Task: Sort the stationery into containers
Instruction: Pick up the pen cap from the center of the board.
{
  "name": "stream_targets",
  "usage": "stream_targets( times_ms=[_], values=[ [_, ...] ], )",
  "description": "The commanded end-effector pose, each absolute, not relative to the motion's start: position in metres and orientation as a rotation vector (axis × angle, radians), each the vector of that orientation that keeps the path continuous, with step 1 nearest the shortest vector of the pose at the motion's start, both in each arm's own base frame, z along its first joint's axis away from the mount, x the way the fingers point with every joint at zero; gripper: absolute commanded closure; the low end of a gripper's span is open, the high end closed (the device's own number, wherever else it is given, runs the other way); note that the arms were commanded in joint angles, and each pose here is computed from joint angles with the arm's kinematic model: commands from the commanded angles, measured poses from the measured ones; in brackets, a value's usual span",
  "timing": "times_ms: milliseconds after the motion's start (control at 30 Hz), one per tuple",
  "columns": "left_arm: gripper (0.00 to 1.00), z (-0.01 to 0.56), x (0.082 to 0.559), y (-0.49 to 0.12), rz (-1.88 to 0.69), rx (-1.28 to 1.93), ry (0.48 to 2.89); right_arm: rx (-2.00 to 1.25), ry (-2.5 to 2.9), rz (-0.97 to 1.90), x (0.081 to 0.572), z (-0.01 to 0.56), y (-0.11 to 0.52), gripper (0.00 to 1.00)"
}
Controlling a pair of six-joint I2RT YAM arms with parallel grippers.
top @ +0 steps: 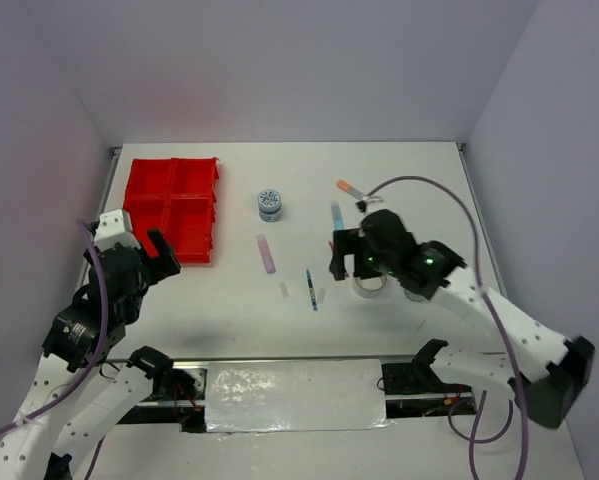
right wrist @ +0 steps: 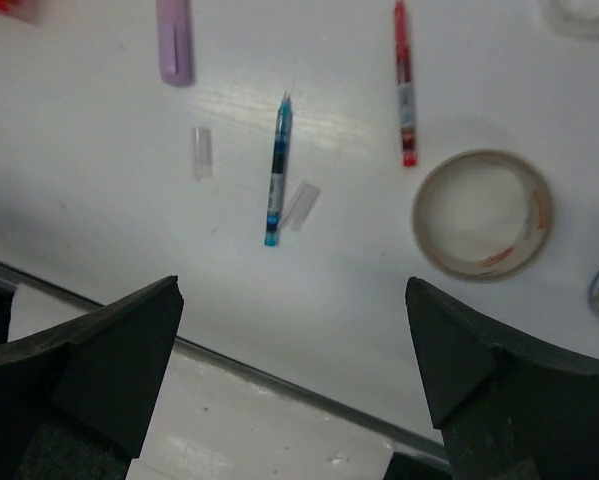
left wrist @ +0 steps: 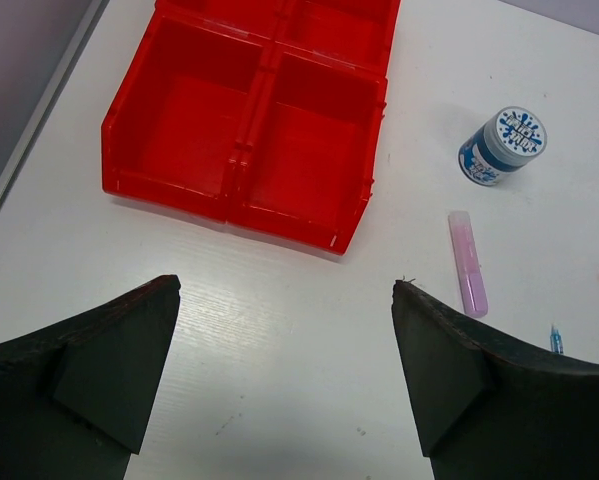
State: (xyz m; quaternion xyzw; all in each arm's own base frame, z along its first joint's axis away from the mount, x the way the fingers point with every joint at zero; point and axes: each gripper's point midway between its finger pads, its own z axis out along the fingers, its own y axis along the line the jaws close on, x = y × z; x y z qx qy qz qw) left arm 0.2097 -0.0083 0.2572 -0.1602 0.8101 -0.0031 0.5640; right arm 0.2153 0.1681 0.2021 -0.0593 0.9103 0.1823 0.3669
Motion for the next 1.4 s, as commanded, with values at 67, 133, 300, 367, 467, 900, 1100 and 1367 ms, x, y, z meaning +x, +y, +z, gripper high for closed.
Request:
stream_targets(
  times_ms=[67, 133, 300, 367, 467, 900, 1100, 1367],
  values=[
    [0.01, 0.262, 0.215, -0.008, -0.007, -0.397, 1.885, -0.069, 2.378, 0.322, 0.234, 0.167, 0.23, 0.02],
    [0.01, 0.261, 0.216, -0.009, -0.01, -0.392, 1.889, -0.075, 2.418, 0.277, 0.239, 0.144, 0.246, 0.07],
    [0.01, 0.26, 0.217, -0.014, -0.031, -0.369, 1.896, -0.015, 2.455, 0.219, 0.241, 0.111, 0.258, 0.27],
    [0.01, 0.258, 0.217, -0.016, -0.037, -0.359, 1.903, 0.005, 2.453, 0.224, 0.243, 0.103, 0.261, 0.4],
    [0.01, 0.257, 0.219, -0.019, -0.043, -0.343, 1.914, 0.018, 2.455, 0.225, 0.244, 0.099, 0.261, 0.43],
    [0.01, 0.256, 0.22, -0.022, -0.055, -0.325, 1.922, 0.136, 2.509, 0.115, 0.246, 0.065, 0.234, 0.55],
    [0.01, 0.255, 0.221, -0.025, -0.061, -0.312, 1.931, 0.163, 2.557, 0.089, 0.245, 0.039, 0.224, 0.55],
    [0.01, 0.254, 0.222, -0.027, -0.067, -0.298, 1.938, 0.155, 2.585, 0.086, 0.244, 0.024, 0.225, 0.56]
  ],
)
